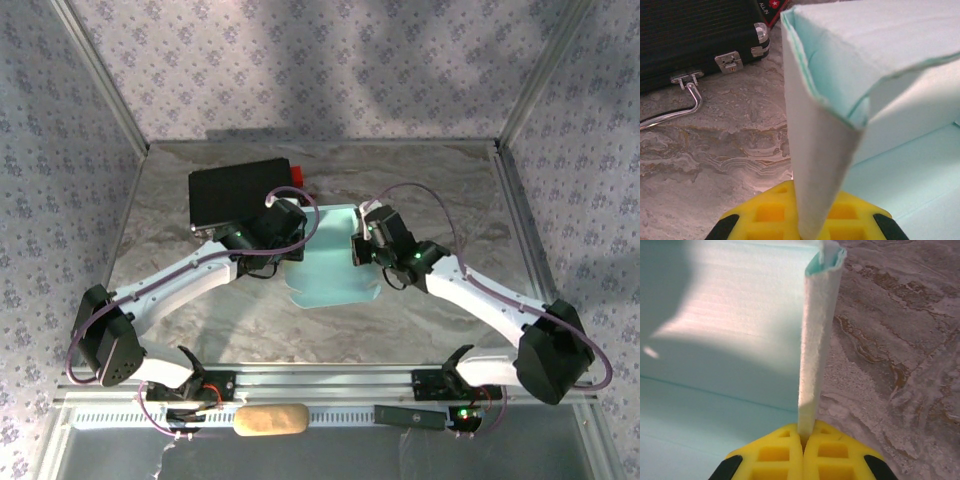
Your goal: Fold the paper box
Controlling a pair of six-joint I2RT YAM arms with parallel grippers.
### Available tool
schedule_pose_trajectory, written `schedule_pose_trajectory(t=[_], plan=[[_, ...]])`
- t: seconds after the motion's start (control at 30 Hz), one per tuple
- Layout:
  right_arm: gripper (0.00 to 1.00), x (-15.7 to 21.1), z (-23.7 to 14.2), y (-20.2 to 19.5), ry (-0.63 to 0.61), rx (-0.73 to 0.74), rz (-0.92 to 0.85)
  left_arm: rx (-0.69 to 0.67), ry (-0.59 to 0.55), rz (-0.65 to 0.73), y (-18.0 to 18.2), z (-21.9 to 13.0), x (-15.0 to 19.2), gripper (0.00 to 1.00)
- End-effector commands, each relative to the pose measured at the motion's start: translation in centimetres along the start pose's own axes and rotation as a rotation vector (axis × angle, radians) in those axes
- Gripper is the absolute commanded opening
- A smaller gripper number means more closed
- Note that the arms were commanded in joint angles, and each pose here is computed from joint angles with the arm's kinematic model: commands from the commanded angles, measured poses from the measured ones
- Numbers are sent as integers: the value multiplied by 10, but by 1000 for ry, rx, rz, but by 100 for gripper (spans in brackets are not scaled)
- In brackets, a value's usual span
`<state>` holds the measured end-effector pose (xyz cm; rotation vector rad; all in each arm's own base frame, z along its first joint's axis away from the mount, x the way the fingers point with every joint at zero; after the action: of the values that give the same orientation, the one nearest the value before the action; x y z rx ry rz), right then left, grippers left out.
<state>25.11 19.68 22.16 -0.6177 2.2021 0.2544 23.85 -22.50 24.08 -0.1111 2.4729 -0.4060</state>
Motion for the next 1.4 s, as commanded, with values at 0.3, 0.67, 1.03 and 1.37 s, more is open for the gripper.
schedule_pose_trajectory(t=[0.3, 0.67, 1.03, 1.37], plan=[[13, -13, -5, -8, -9, 32, 41, 90, -7, 10, -17, -14, -8, 0], [17, -22, 1, -15, 17, 107, 24, 91, -5, 10, -18, -12, -9, 0], [19, -23, 0, -21, 43, 241, 21, 77, -7, 12, -17, -12, -10, 0], [10, -20, 7, -21, 80, 315, 8, 83, -7, 12, -19, -13, -10, 0]])
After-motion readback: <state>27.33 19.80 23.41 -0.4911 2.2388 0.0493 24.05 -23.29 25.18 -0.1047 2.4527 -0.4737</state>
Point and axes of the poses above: each hand's point on the last joint's axis, 136 mm out from that joint toward the fingers, its own z axis out along the fingers, its own y axis along the line the jaws close on, x = y × z, the point moved 8 cm from there along -z, back along the fingers, and after that the axes turned 13 degrees about -z, right-handed, at the moved point
